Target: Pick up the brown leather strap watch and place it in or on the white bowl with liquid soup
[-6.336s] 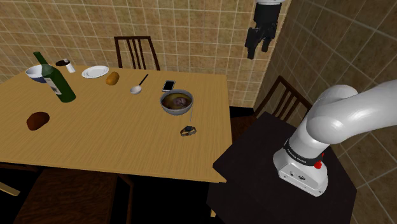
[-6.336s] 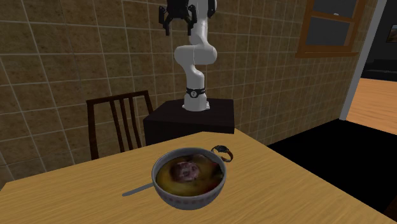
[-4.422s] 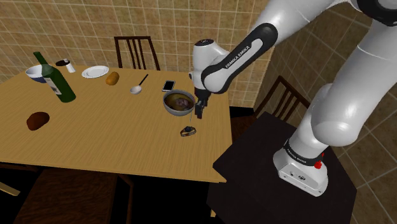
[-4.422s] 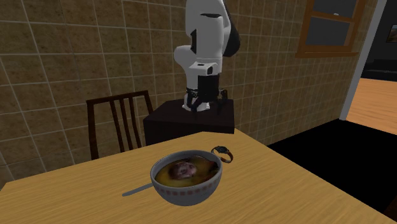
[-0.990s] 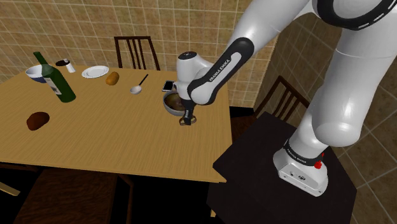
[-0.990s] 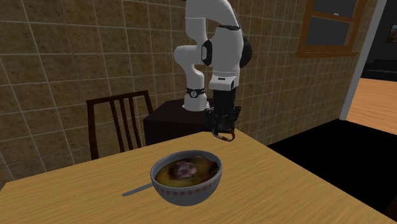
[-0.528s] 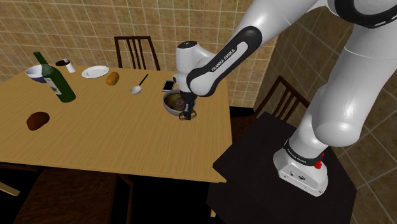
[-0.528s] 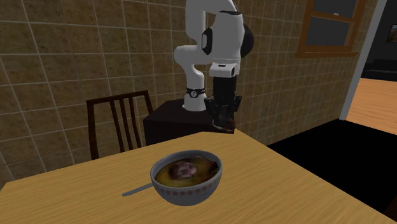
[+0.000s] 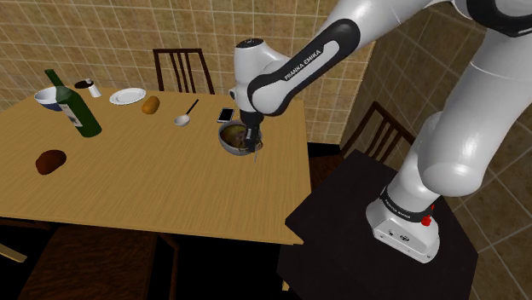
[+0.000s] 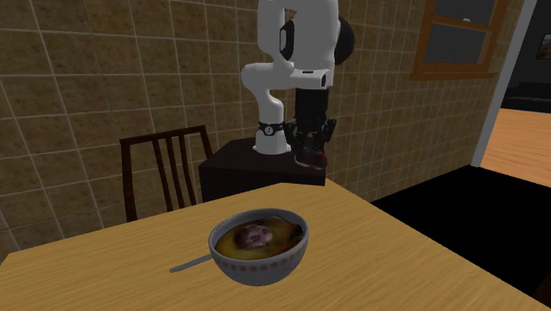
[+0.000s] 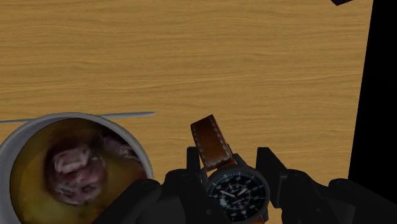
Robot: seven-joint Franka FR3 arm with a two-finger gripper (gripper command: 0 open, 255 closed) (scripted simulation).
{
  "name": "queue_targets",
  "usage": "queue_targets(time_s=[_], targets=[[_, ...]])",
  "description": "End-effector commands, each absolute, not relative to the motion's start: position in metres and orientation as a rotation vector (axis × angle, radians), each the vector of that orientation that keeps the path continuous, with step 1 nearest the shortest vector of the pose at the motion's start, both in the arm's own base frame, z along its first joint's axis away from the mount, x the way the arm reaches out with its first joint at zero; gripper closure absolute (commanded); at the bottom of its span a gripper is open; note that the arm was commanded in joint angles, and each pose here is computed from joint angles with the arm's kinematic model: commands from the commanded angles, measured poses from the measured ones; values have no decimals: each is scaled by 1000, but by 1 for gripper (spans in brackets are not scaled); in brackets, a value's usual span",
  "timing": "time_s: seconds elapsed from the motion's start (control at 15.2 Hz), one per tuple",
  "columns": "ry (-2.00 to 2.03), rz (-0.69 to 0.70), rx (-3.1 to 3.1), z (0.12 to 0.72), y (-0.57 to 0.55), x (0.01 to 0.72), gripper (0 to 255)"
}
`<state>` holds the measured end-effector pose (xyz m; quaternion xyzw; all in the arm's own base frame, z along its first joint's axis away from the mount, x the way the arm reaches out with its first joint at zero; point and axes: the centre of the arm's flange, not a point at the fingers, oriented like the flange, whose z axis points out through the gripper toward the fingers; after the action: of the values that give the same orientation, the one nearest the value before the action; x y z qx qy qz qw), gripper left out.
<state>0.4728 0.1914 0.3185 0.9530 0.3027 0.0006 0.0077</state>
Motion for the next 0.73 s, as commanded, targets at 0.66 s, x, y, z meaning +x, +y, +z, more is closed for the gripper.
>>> queue_targets(time_s=[0.66], targets=[[946,1,2979,326,131,612,255]])
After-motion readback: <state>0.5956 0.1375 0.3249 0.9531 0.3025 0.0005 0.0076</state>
